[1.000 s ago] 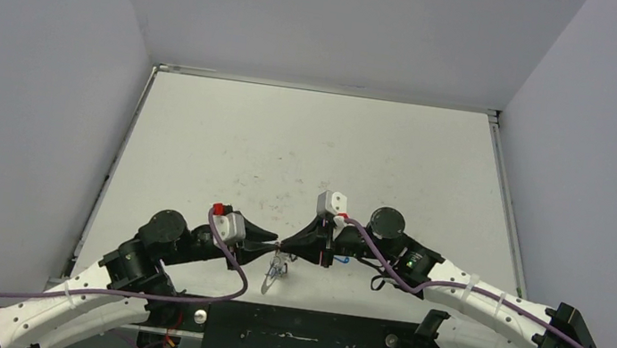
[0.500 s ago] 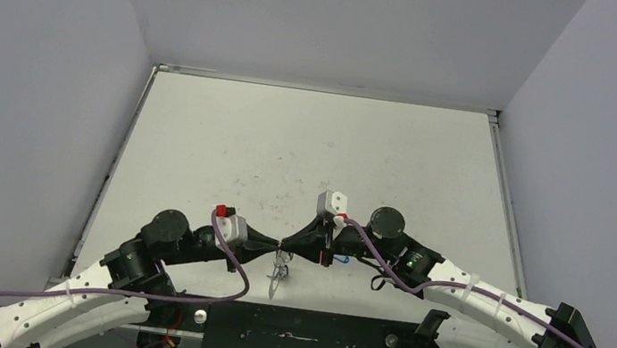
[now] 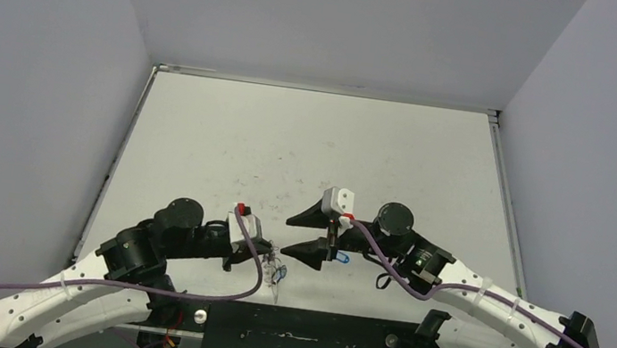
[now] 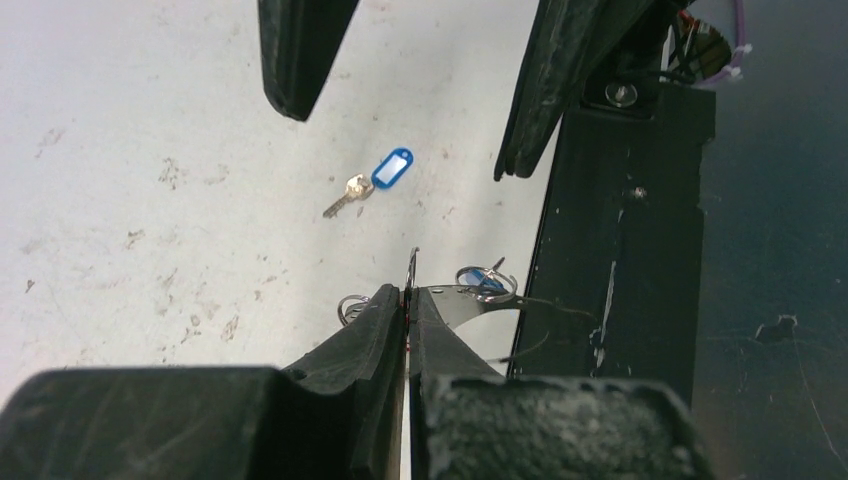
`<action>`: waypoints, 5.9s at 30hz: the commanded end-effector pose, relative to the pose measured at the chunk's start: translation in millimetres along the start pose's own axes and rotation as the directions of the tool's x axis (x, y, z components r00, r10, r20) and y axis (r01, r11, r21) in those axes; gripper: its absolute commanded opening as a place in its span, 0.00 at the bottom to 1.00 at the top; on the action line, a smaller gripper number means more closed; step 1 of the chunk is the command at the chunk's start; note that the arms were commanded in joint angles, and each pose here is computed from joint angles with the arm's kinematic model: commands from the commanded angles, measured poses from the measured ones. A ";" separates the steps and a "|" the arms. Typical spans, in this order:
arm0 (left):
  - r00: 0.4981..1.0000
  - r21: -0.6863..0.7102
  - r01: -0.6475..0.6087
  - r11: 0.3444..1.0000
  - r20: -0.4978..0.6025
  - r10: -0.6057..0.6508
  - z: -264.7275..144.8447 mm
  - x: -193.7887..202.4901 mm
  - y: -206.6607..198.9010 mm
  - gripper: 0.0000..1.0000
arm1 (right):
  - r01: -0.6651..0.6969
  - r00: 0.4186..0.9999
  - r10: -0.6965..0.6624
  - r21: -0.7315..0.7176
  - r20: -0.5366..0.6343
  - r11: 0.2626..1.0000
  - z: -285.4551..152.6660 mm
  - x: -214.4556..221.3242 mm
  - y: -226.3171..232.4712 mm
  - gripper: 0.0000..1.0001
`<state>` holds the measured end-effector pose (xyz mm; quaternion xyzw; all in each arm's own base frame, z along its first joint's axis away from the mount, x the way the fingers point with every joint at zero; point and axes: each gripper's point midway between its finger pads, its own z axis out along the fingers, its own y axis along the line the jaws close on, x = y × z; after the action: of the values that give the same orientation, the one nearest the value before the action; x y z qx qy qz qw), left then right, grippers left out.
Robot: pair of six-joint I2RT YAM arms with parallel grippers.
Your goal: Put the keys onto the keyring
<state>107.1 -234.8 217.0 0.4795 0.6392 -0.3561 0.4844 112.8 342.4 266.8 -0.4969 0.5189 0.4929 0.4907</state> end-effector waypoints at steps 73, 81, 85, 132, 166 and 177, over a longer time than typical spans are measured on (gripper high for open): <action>0.988 -0.016 -0.053 0.998 0.143 0.054 -14.0 -16.4 -3.3 0.00 | 0.007 0.990 0.008 -0.102 0.143 0.995 20.3 -21.9 19.9 0.00; 0.995 -0.018 -0.046 0.999 0.091 0.047 -11.3 -3.5 -1.8 0.00 | 0.013 0.986 0.001 -0.082 0.168 0.997 18.4 -29.5 17.4 0.00; 0.994 -0.042 -0.051 0.998 0.097 0.055 -16.4 -9.1 1.2 0.00 | 0.008 0.987 0.004 -0.076 0.158 0.997 18.5 -26.4 16.1 0.00; 0.983 0.016 -0.086 0.996 0.166 0.082 -6.5 -29.1 -5.7 0.00 | -0.002 0.987 0.015 -0.079 0.163 0.997 20.2 -28.3 16.6 0.00; 0.948 -0.006 -0.043 0.999 0.315 0.043 -19.4 -57.9 -7.4 0.29 | -0.007 0.988 0.021 -0.094 0.152 0.996 20.3 -23.9 19.1 0.00; 0.963 -0.008 -0.050 0.999 0.263 0.050 -17.8 -47.3 -6.3 0.00 | -0.007 0.992 0.016 -0.075 0.127 0.997 19.4 -19.5 16.0 0.00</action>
<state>97.6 -234.1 252.3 0.4433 0.5708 -0.4088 0.5573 101.2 363.7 256.4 -0.4804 0.5123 0.5364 0.4681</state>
